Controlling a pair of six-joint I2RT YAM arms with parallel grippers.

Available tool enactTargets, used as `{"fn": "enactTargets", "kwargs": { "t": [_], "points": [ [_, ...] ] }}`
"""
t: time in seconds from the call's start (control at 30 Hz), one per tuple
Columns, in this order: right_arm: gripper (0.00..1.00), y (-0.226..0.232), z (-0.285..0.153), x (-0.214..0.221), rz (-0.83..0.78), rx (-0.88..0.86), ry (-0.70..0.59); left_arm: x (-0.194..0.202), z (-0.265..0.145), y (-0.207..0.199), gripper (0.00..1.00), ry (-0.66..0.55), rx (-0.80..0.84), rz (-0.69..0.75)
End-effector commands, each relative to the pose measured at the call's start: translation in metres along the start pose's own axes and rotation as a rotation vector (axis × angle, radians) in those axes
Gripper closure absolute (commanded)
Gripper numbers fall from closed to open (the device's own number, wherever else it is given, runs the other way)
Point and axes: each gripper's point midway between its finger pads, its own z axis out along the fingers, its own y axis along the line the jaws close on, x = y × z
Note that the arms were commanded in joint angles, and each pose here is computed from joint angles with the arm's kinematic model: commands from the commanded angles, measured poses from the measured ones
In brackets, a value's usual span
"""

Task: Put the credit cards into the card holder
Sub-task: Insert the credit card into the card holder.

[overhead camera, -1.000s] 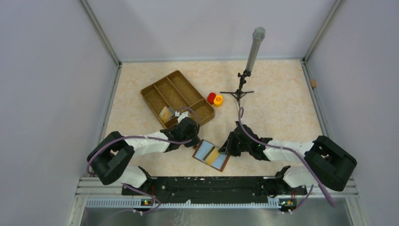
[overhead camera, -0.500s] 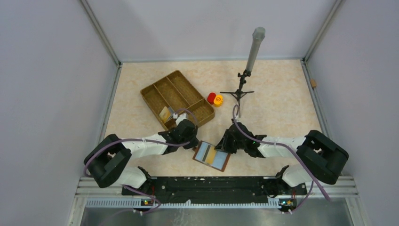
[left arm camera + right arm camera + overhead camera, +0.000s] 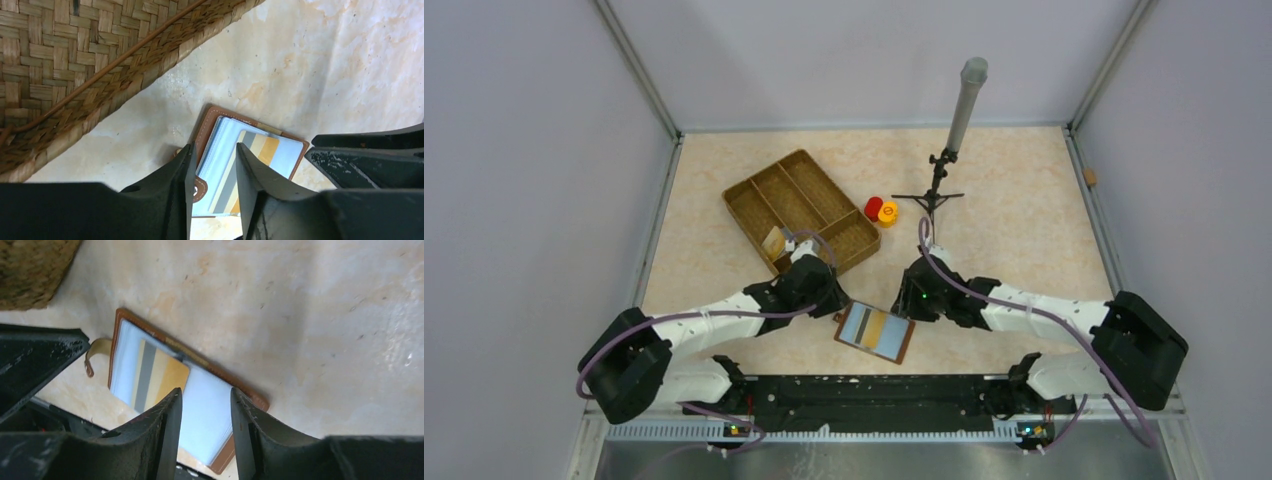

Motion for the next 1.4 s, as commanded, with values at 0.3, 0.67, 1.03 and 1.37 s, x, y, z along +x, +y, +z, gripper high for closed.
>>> {"fn": "enactTargets", "kwargs": {
  "t": [0.3,0.67,1.03,1.37],
  "points": [
    [0.62,0.048,-0.001,0.039,-0.021,-0.136,0.109,0.016,-0.017,0.001,0.49,0.106,-0.022,0.127],
    [0.69,0.053,0.015,0.046,-0.028,-0.104,0.136,0.031,-0.006,0.012,0.68,0.151,-0.062,0.137],
    [0.75,0.077,0.016,0.035,-0.001,-0.167,0.109,0.041,-0.009,-0.002,0.79,0.172,0.008,0.093],
    [0.75,0.074,0.005,0.018,0.015,-0.147,0.03,0.033,-0.016,-0.008,0.71,0.133,-0.006,0.115]
  ]
}}
